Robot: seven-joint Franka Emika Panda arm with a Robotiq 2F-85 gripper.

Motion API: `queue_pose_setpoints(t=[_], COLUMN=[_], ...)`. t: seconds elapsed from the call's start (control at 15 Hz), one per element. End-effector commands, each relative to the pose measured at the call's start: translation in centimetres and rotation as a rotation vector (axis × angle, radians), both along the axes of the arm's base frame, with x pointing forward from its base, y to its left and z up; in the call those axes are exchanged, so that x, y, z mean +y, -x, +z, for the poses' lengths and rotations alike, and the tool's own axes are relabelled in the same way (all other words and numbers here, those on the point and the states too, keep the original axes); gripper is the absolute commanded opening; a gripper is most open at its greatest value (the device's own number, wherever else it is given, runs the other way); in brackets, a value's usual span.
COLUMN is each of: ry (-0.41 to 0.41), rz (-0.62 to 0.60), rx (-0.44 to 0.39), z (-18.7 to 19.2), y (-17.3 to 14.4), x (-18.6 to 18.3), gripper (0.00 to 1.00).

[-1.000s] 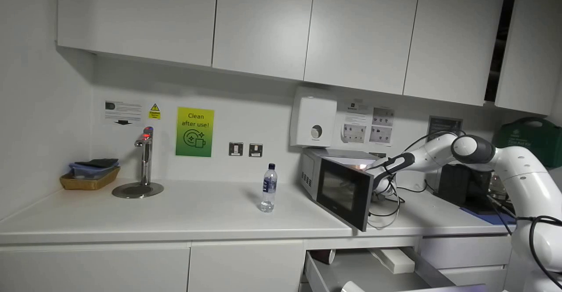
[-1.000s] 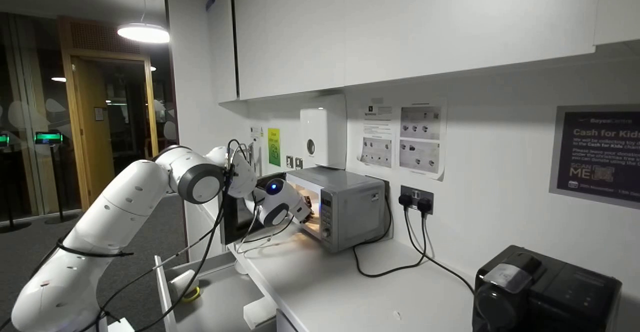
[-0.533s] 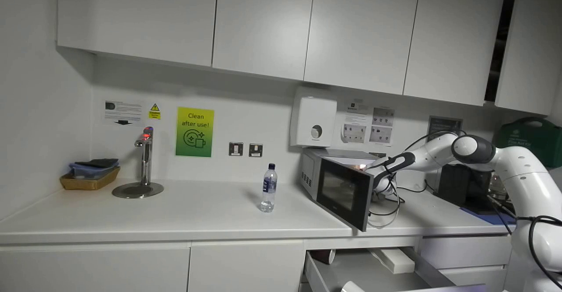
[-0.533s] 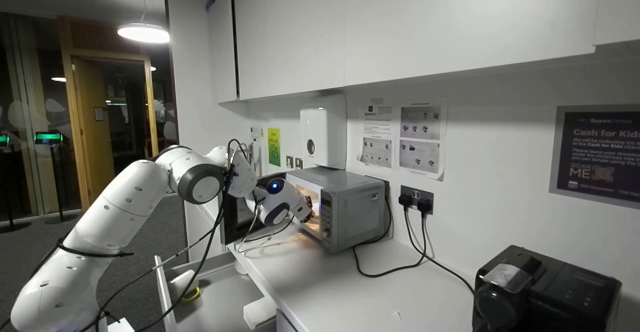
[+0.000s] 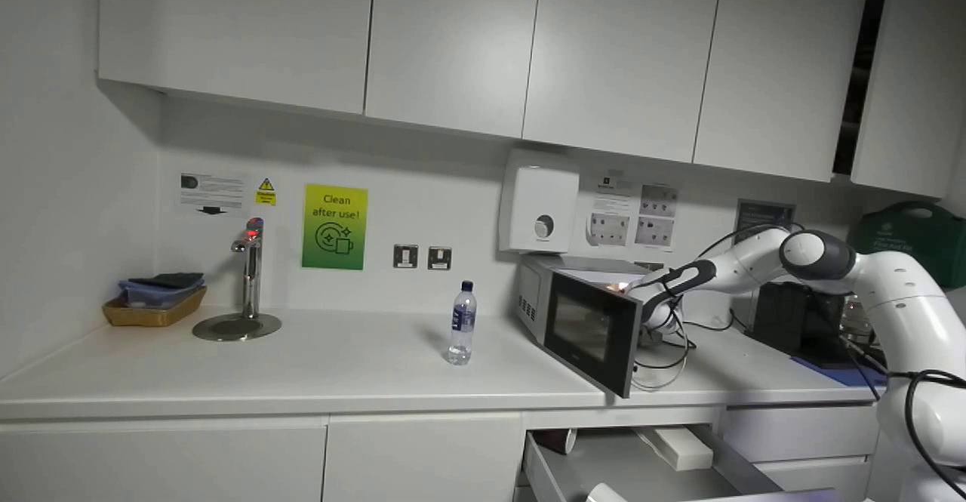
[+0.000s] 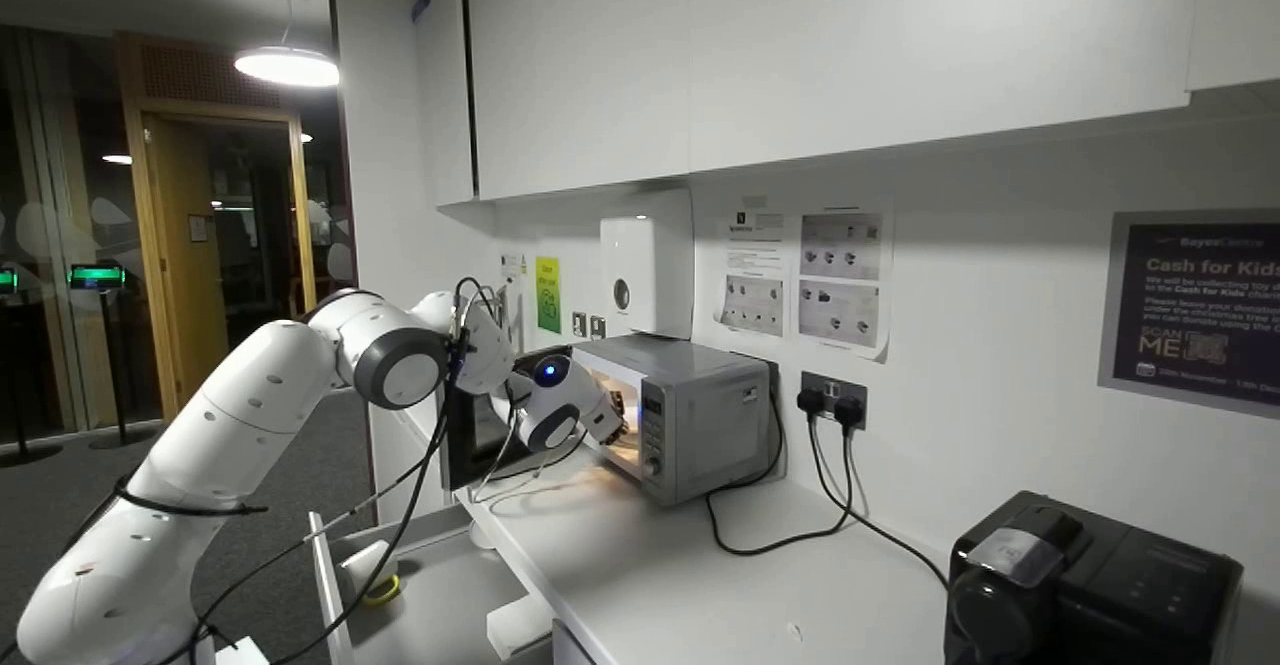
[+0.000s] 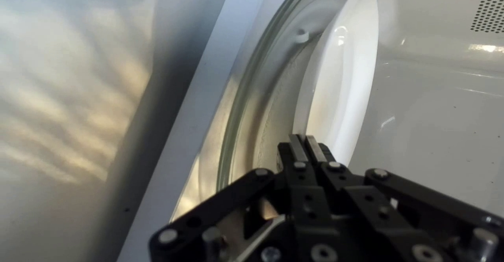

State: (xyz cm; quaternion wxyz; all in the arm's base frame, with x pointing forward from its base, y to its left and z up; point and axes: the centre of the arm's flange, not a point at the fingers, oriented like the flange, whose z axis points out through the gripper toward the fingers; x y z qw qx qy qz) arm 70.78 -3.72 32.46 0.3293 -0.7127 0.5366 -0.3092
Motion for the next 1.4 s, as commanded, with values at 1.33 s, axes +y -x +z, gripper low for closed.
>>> queue_pose_setpoints(t=[1.33], ry=[-0.017], rz=[0.017], rx=[0.070], z=[5.6], y=[7.6], x=[-1.0], gripper=[0.01])
